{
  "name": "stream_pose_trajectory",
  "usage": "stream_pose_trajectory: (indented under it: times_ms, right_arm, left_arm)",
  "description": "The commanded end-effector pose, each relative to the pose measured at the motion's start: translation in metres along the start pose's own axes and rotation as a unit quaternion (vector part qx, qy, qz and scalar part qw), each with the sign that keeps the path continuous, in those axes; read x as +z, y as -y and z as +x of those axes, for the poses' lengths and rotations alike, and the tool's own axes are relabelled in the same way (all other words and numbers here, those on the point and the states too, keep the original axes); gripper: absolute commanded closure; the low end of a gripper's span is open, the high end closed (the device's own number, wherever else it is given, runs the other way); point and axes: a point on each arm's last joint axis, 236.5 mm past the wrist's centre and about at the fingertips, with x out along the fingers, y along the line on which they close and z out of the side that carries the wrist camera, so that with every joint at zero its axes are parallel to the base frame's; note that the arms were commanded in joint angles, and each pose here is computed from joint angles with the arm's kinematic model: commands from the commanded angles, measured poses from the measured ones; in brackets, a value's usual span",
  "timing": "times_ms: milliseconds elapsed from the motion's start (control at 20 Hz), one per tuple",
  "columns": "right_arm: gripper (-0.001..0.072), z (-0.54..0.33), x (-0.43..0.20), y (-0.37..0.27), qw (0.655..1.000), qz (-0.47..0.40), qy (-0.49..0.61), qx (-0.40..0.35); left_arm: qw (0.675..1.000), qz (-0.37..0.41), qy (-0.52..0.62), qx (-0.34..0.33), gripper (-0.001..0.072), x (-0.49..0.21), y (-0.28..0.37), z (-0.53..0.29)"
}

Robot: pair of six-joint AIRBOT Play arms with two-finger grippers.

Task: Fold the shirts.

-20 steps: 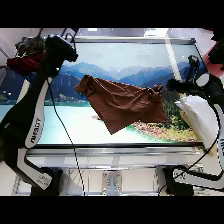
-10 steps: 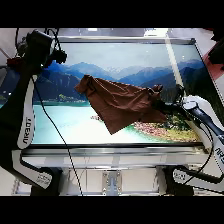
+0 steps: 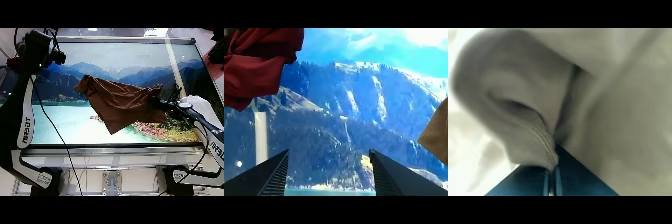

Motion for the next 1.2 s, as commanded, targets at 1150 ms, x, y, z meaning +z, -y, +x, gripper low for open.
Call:
stream_pose_trajectory:
  times_ms: [1150]
  right_arm:
    - [0.0683, -0.101, 0.061, -0.067, 0.986, -0.159, 0.004, -0.046]
  left_arm:
    - [0.717, -0.560, -0.285, -0.301, 0.0197, -0.125, 0.195, 0.090]
